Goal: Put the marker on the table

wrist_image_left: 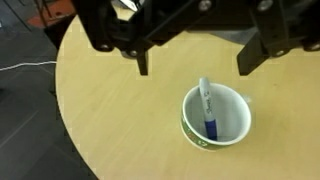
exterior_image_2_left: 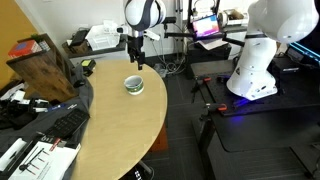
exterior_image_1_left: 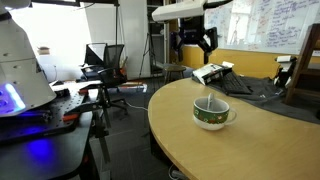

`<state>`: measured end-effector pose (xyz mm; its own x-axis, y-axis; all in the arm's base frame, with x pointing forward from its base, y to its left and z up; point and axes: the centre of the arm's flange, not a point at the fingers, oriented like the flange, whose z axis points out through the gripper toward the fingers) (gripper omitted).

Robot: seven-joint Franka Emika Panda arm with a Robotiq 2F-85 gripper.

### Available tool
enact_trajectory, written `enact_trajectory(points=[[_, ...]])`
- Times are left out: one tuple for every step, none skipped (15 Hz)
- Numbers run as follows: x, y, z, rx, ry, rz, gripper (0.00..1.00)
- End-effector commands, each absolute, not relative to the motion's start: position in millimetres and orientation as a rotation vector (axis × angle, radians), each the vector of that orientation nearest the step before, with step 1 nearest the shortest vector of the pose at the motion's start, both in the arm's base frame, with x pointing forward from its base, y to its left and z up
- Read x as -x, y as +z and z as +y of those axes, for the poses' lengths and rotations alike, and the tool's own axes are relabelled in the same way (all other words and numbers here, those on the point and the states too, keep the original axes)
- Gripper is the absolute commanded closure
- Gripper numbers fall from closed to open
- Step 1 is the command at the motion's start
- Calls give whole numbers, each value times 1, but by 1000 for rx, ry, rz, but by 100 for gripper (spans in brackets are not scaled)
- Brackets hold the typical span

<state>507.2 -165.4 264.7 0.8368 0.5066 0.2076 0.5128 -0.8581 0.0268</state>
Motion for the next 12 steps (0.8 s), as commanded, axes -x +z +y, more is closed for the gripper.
enact_trajectory(points=[[-507,265,-166,2983,-324,-826,0],[-507,265,-166,2983,-324,-825,0],[-510,260,-169,2985,-344,-874,0],[-513,255,-171,2963,-360,-955,0],[-515,252,-172,2951,-360,-1008,0],[-518,245,-176,2929,-391,-1059,0],[-520,240,-179,2913,-397,-1100,0],[-523,234,-184,2881,-429,-1169,0],[-526,227,-186,2858,-450,-1215,0],[-531,220,-190,2827,-474,-1252,0],[-536,213,-194,2795,-496,-1264,0],[-542,204,-197,2768,-514,-1262,0]])
